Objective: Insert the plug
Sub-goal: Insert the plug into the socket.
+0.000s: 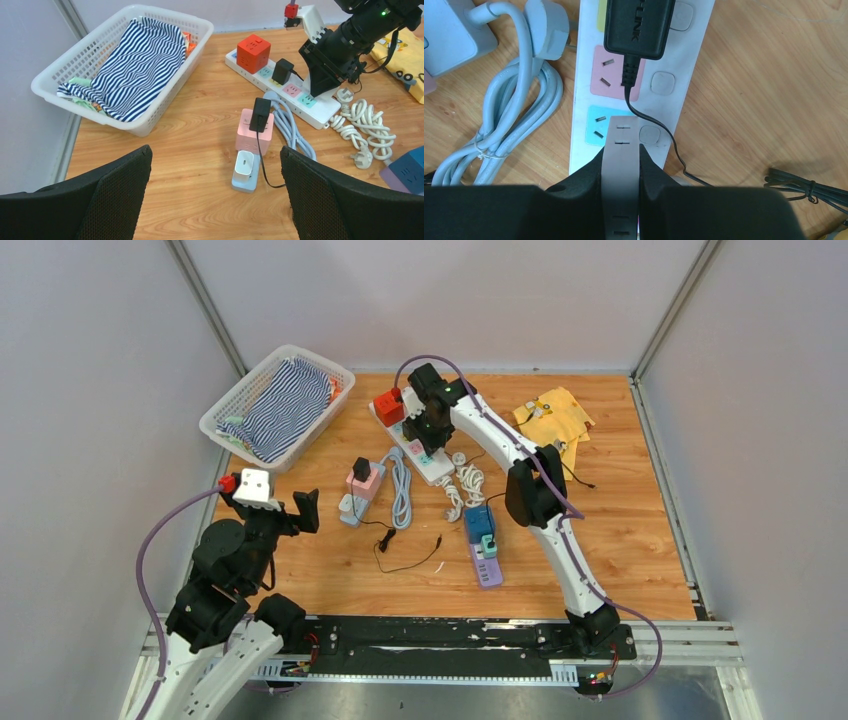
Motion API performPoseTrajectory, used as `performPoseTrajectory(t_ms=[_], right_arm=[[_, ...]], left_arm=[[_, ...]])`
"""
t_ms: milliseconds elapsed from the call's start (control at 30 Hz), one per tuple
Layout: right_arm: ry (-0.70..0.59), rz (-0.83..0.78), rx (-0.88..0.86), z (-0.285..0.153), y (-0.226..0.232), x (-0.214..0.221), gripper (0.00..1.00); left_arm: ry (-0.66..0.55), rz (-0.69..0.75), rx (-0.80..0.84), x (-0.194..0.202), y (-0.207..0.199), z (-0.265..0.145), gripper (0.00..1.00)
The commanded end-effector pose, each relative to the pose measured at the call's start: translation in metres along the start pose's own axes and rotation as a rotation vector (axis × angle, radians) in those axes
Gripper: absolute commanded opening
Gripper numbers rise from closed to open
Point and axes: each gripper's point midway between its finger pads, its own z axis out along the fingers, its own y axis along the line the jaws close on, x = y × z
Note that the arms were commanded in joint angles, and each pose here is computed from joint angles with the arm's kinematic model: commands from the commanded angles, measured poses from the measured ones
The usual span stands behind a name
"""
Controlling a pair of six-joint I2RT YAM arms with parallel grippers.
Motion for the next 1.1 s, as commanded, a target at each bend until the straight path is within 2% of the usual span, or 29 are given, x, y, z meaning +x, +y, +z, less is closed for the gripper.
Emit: performPoseTrajectory(t_ms=[0,1067], right_arm=[[0.013,0.020,-0.004,0.005,0.003,0.001,0.00],[0.085,-0.006,0.033,0.036,0.023,0.016,0.00]], left_arm=[[-0.020,-0.002,-0.023,-0.003,0.005,-0.002,1.00],[-0.027,-0.007,-0.044,-0.004,0.009,-0.003,1.00]])
